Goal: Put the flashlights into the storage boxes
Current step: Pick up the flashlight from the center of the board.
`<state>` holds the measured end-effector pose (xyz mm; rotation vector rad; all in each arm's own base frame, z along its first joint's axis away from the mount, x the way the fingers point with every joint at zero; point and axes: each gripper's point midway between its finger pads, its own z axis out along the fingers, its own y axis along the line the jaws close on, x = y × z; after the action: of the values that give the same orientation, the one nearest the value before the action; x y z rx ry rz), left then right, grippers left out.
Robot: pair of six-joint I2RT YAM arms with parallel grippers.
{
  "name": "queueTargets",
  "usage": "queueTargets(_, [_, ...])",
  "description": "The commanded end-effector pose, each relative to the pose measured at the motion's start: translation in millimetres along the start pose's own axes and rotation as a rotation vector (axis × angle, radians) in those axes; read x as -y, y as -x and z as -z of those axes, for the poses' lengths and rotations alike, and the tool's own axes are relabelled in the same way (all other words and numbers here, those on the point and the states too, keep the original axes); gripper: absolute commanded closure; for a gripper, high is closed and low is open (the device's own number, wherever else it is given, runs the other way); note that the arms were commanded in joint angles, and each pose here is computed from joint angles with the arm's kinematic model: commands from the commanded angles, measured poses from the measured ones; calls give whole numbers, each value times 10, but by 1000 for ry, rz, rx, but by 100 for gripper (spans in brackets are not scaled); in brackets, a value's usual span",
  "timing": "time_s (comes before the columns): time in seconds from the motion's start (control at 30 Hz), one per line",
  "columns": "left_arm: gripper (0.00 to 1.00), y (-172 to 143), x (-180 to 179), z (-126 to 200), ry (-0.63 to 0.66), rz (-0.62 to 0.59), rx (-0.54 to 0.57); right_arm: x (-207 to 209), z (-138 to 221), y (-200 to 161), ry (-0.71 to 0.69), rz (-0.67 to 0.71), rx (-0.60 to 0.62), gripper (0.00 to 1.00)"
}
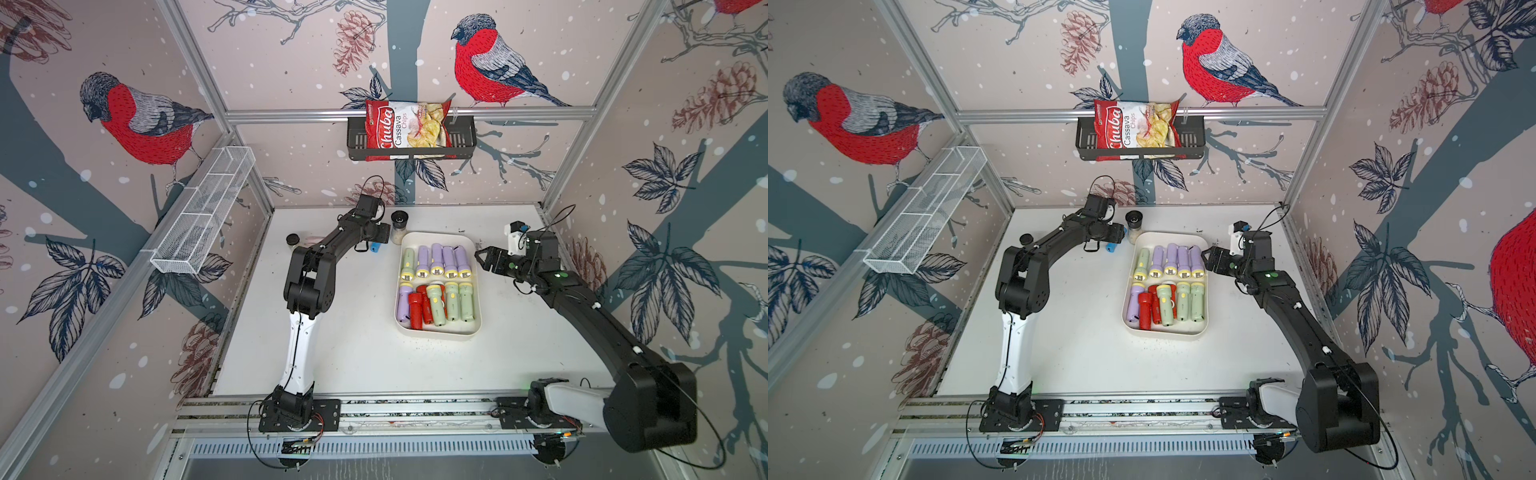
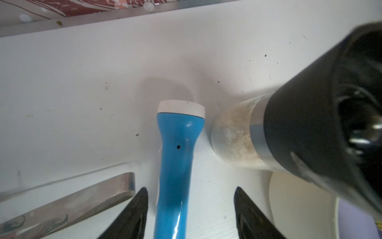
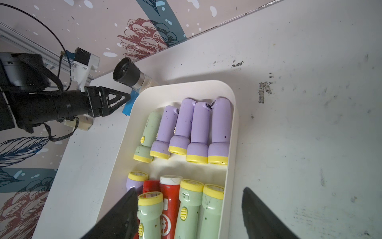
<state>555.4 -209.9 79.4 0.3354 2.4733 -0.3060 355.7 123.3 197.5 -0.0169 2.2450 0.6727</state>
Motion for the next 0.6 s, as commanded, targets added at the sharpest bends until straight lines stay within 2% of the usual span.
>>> queueTargets(0.0, [36, -72, -23, -90, 31, -14, -38, -27, -1, 30, 14, 26, 2, 22])
queueTargets(0.27, [39, -216, -80, -256, 73, -20, -93, 8, 12, 34, 8, 26, 7, 22])
queueTargets(0.57, [47, -388, -134, -271, 107, -29, -138, 18, 21, 34, 10, 26, 8, 22])
